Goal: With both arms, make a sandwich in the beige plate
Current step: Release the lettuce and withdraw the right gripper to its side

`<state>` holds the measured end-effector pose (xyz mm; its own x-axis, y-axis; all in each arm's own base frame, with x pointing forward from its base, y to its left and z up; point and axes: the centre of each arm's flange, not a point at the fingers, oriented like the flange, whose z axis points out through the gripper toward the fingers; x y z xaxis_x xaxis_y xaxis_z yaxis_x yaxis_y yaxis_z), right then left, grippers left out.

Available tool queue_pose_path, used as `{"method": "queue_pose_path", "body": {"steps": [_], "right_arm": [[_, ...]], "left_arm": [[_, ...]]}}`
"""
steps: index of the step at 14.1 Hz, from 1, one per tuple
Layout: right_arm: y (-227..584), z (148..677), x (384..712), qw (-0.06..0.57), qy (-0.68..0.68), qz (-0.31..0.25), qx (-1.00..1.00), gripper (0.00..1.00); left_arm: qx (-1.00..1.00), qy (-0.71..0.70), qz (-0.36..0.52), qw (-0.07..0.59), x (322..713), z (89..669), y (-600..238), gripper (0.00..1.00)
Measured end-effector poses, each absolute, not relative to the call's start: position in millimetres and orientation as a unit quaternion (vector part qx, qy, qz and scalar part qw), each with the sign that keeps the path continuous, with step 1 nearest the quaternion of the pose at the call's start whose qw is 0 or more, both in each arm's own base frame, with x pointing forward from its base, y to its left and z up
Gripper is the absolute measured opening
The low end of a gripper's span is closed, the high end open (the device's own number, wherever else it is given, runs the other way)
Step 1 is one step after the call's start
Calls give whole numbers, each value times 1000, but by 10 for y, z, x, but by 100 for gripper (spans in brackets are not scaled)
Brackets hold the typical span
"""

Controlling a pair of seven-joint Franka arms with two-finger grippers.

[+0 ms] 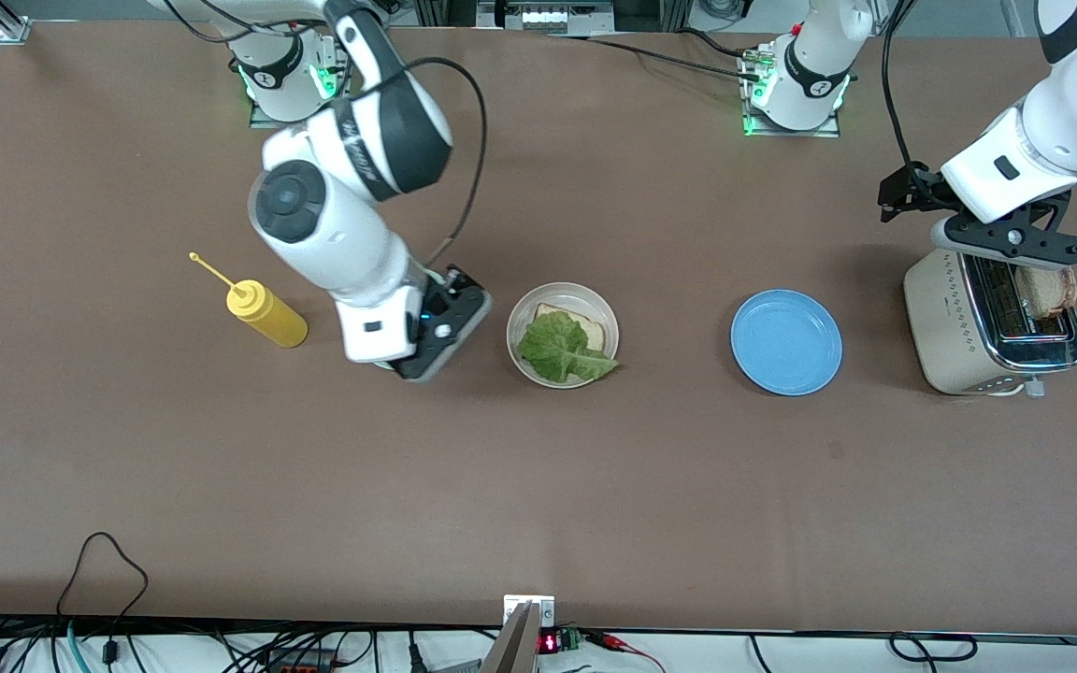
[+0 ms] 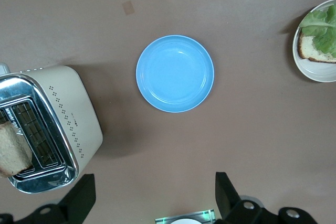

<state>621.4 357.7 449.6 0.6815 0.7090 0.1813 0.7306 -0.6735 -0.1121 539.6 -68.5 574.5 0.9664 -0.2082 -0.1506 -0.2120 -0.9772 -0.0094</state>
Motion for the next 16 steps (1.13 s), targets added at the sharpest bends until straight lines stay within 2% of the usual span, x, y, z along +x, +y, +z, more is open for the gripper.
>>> {"method": "queue_pose_path", "body": {"steps": [7, 12, 16], "right_arm": [[2688, 4841, 6268, 24, -214, 15, -976, 100], [1646, 5184, 6397, 7, -113, 30, -993, 100], [941, 5609, 6318, 16, -52, 7, -998, 100]], "left_arm": [[-992, 94, 82, 11, 5450, 5666, -582, 100], [-996, 29, 88, 5, 5706, 5518, 597, 100], [-992, 51, 105, 51, 5797, 5235, 1277, 100]]}}
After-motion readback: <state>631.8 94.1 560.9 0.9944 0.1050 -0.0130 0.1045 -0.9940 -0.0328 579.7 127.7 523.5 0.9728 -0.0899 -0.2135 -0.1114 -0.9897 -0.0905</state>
